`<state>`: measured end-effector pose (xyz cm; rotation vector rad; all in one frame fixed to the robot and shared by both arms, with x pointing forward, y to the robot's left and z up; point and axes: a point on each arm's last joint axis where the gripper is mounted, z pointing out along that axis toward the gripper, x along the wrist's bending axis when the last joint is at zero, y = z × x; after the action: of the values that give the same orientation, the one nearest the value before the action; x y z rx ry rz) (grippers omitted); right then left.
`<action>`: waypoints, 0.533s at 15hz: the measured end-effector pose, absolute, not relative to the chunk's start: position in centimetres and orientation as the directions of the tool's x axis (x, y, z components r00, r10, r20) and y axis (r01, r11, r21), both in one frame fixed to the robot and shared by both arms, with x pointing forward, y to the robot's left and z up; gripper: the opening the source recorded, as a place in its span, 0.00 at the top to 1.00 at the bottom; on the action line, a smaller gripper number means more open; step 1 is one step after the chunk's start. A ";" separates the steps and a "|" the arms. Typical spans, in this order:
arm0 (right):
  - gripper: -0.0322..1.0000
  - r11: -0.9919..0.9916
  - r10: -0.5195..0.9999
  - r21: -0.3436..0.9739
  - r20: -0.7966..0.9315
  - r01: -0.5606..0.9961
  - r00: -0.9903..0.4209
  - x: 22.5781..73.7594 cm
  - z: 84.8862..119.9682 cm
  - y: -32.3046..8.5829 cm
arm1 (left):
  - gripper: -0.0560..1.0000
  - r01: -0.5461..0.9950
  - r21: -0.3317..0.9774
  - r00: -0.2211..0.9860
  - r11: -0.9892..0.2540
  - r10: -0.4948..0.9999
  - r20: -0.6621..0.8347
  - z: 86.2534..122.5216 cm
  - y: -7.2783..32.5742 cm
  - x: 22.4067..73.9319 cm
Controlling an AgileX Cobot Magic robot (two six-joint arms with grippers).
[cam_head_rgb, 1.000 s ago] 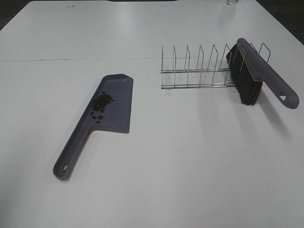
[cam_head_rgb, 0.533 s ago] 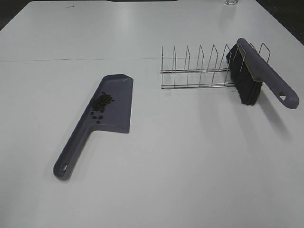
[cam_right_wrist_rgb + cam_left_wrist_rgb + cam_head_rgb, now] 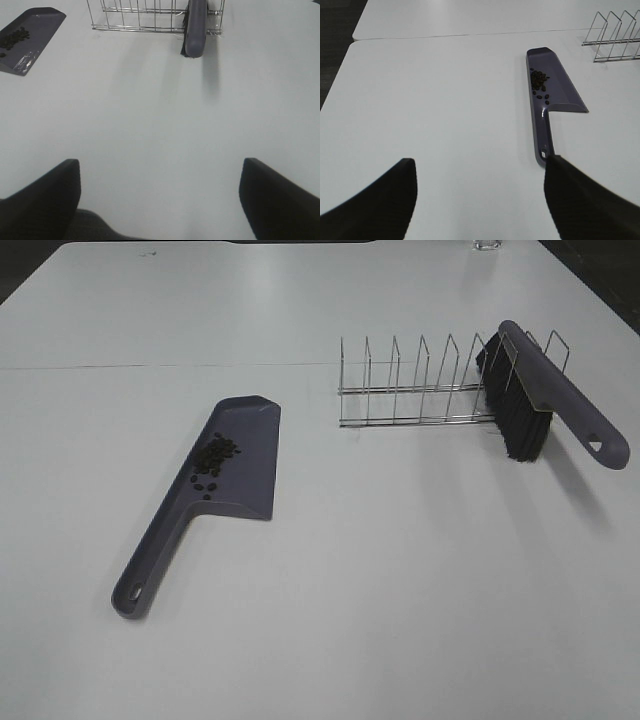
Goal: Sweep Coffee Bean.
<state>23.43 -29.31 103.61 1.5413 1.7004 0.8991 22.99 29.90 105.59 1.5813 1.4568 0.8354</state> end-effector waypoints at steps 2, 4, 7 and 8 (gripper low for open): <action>0.23 0.074 0.996 0.845 -0.032 0.530 -0.088 23.5 103.7 -29.3 | 0.33 0.455 0.891 0.116 -0.003 0.992 -0.056 105.6 29.9 23.0; 0.23 0.075 0.996 0.845 -0.033 0.529 -0.089 23.5 103.7 -29.3 | 0.33 0.455 0.891 0.117 -0.002 0.991 -0.057 105.6 29.9 23.0; 0.23 0.075 0.996 0.846 -0.033 0.528 -0.089 23.5 103.7 -29.3 | 0.33 0.454 0.891 0.107 0.000 0.993 -0.055 105.6 29.9 23.0; 0.23 0.075 0.996 0.846 -0.033 0.528 -0.089 23.5 103.7 -29.3 | 0.33 0.454 0.891 0.096 0.005 0.994 -0.055 105.6 29.8 23.0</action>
<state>23.49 -29.30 103.71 1.5252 1.6975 0.9042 22.97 29.84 105.59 1.5681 1.4734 0.8456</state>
